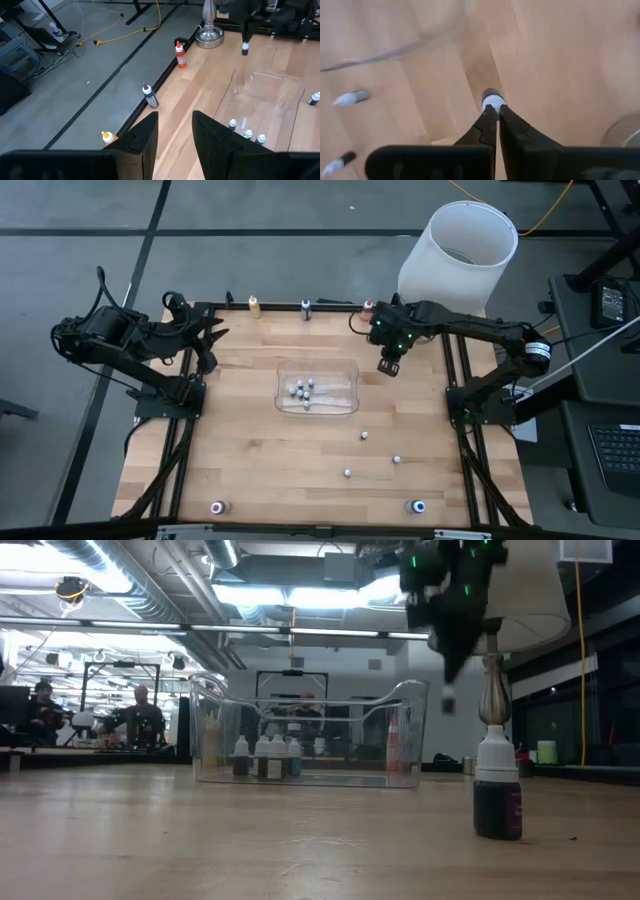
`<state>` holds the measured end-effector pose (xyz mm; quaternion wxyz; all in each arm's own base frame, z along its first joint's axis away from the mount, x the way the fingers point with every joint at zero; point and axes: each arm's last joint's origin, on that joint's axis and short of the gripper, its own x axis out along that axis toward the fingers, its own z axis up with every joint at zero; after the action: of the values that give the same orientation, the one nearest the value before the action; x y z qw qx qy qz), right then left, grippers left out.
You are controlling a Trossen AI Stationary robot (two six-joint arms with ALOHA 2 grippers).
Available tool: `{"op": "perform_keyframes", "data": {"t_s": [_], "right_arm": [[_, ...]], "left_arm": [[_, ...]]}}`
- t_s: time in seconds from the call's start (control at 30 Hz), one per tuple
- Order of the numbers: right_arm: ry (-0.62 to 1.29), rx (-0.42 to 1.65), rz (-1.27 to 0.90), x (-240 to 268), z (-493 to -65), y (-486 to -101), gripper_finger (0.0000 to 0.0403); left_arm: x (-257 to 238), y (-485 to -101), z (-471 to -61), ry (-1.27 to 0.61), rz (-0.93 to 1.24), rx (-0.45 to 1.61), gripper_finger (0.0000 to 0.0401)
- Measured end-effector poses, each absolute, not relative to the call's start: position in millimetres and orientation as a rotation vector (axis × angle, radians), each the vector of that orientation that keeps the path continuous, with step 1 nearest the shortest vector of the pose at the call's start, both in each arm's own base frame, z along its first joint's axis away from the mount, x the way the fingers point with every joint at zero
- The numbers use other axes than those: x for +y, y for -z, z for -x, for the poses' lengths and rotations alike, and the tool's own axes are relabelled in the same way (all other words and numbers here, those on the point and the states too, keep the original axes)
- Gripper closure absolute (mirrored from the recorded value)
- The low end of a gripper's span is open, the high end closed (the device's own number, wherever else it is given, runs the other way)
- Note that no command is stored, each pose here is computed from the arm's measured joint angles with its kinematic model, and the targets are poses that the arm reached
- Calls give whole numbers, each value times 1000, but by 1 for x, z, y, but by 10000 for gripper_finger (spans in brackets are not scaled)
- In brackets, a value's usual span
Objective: Pick & Place food coloring
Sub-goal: Put the pink food coloring bottle into the transparent bin
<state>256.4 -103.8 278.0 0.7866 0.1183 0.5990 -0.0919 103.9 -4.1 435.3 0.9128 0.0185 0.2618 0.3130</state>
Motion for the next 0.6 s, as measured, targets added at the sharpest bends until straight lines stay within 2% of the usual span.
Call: {"op": "perform_keyframes", "data": {"t_s": [0.17, 0.3, 0.43, 0.6], "right_arm": [[50, 1203, -49, -89, -265, -334, 393], [13, 1160, 4, -78, -263, -366, 393], [-12, 1170, 16, -72, -267, -383, 393], [-57, 1170, 55, -68, -297, -387, 393]], "left_arm": [[-4, -435, -104, -643, -44, 541, 285], [-4, -435, -104, -643, -45, 542, 285], [-4, -435, -104, -643, -46, 542, 285], [-4, -435, -104, -645, -47, 541, 285]]}}
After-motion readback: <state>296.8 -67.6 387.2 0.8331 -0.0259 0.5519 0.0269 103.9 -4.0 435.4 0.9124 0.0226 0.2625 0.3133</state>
